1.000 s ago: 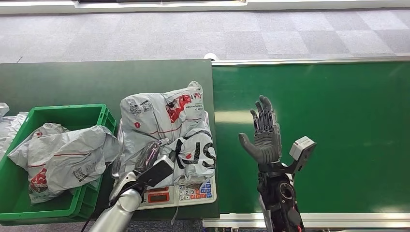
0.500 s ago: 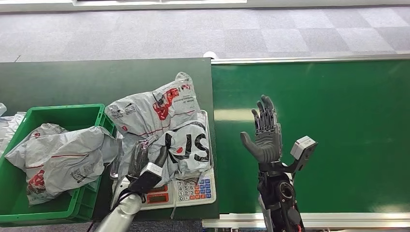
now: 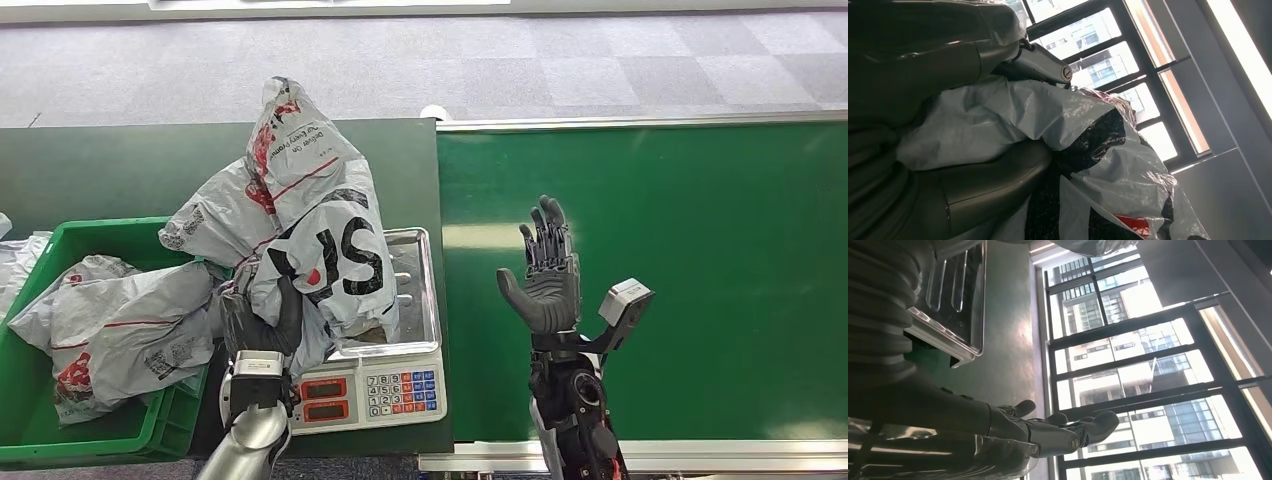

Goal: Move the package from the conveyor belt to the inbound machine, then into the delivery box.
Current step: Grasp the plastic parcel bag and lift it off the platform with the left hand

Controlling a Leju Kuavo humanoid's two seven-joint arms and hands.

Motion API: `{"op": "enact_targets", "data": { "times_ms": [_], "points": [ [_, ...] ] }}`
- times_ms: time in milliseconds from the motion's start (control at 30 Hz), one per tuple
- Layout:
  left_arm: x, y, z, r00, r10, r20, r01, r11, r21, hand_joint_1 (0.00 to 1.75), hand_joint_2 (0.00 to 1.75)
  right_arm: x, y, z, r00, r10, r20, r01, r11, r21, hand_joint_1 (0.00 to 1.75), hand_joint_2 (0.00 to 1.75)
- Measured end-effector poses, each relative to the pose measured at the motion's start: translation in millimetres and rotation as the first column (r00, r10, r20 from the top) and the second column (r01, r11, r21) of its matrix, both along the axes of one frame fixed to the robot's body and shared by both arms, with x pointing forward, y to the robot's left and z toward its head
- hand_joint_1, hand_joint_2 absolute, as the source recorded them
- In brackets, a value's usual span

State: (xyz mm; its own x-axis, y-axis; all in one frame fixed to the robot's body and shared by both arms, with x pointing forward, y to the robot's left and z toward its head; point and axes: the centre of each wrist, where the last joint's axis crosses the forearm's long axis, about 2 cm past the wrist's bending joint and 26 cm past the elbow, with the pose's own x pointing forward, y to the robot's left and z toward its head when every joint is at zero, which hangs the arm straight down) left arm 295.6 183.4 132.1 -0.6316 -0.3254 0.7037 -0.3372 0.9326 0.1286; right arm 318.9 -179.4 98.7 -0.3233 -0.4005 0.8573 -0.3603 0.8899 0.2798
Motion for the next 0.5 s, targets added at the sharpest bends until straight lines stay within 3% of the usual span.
{"op": "enact_targets", "data": {
  "times_ms": [133,267,500],
  "points": [
    [-3.2,0,13.0,0.998,0.000,0.061,0.000,1.000,0.000,1.75,0.00,1,1,-1,1.000,0.003,-0.004,-0.003,1.000,0.002,0.00,1.75],
    [-8.7,4,41.4,0.980,0.038,0.197,-0.048,0.998,0.048,1.75,0.00,1,3,-2,1.000,0.008,-0.009,-0.008,1.000,0.002,0.00,1.75],
    [-18.9,29,94.0,0.895,0.191,0.402,-0.219,0.975,0.025,1.75,0.00,1,5,-4,1.000,0.006,-0.021,-0.006,1.000,0.006,0.00,1.75]
  ]
}}
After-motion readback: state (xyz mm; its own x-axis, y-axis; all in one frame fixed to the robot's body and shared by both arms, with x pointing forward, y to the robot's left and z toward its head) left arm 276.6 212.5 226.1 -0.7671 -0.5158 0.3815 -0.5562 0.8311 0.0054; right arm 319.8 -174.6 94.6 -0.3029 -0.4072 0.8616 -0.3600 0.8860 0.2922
